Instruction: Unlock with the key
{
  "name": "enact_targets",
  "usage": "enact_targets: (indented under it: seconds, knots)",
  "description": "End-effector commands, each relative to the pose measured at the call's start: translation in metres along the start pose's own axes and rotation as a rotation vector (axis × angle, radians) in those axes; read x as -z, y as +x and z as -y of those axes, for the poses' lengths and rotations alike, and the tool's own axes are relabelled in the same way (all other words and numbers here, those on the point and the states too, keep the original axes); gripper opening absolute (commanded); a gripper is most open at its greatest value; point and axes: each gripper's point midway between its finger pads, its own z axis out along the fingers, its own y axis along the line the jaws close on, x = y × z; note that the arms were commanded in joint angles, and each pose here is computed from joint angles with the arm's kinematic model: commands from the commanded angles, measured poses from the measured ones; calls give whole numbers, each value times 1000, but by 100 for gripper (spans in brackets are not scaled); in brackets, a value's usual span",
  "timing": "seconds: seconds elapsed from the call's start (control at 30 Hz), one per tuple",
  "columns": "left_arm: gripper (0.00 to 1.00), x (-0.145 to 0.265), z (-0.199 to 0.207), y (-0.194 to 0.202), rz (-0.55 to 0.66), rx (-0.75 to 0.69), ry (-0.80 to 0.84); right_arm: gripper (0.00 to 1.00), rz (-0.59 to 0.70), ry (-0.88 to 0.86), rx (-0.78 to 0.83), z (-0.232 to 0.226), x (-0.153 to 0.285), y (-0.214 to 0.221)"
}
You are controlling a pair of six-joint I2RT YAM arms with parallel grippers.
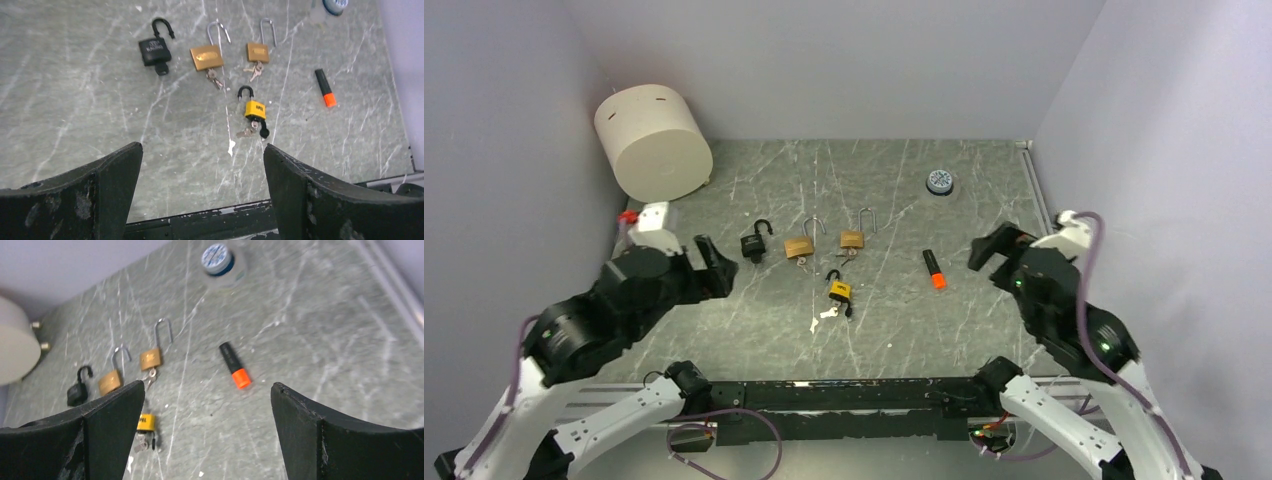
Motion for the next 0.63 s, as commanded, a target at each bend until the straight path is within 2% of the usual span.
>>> enact_targets:
  seconds: [0.0, 0.33, 0.6]
  knots:
    - [94, 38, -30, -23, 97, -27, -60, 99, 81, 200, 7, 57, 39, -29]
    - [94, 92, -60, -51, 231, -17, -74, 99, 120, 212, -12, 65, 65, -55]
    - [94, 95, -62, -49, 246, -10, -57, 99, 41, 163, 7, 45, 58, -48]
